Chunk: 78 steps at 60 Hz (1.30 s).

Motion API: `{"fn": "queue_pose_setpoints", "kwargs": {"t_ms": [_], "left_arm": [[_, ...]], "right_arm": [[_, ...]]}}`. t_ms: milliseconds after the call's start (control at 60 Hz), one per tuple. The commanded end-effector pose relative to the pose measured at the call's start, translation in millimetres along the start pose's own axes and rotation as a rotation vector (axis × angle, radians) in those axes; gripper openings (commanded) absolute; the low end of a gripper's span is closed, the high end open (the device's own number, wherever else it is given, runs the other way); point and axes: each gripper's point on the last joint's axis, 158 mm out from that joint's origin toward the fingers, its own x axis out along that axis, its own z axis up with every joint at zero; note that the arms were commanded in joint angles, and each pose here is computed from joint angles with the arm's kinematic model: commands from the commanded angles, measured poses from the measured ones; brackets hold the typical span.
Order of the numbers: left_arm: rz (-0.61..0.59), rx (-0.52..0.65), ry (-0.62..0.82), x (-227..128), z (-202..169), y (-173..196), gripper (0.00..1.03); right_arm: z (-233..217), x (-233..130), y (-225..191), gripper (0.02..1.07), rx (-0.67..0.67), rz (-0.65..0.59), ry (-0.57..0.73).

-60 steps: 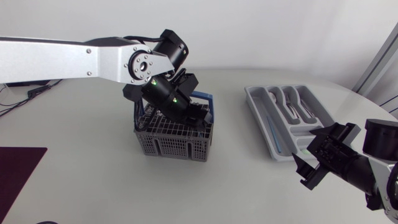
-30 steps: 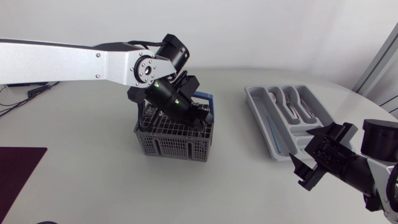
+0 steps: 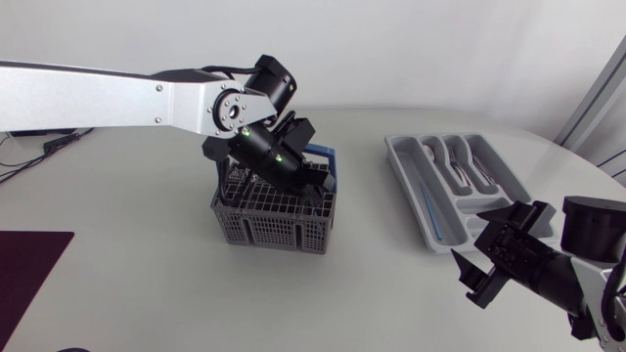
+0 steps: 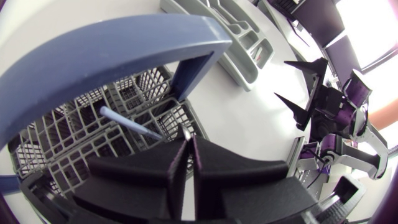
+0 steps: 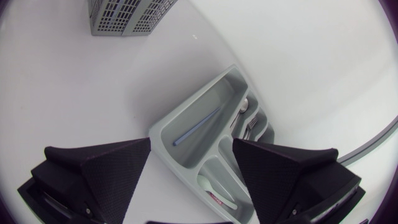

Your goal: Unload the cutlery basket into the drawer organizer.

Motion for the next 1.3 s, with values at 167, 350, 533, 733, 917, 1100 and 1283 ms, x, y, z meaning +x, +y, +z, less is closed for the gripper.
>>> {"fn": "queue_pose_setpoints", "kwargs": {"t_ms": [167, 350, 533, 733, 917, 1100, 1283], "left_arm": [[-0.032, 0.041, 0.024, 4, -15, 1, 0.04], [-0.079, 0.039, -0.001, -8, -12, -5, 0.04], [-0.123, 0.027, -0.027, -20, -8, -7, 0.04], [-0.155, 0.041, -0.089, -47, 1, -14, 0.04], [-0.210, 0.047, -0.132, -66, 6, -24, 0.04], [-0.258, 0.051, -0.146, -78, 7, -34, 0.04], [-0.269, 0.062, -0.171, -92, 8, -40, 0.04]], "right_arm": [[-7, 1, 15, 0.97, 0.011, 0.028, 0.007], [1, -3, 15, 0.97, 0.001, 0.019, -0.019], [16, -8, 17, 0.97, -0.010, 0.020, -0.063], [29, -11, 20, 0.97, -0.025, 0.027, -0.088], [42, -14, 21, 0.97, -0.026, 0.030, -0.112], [53, -18, 22, 0.97, -0.032, 0.028, -0.134], [72, -27, 21, 0.97, -0.023, 0.037, -0.173]]}}
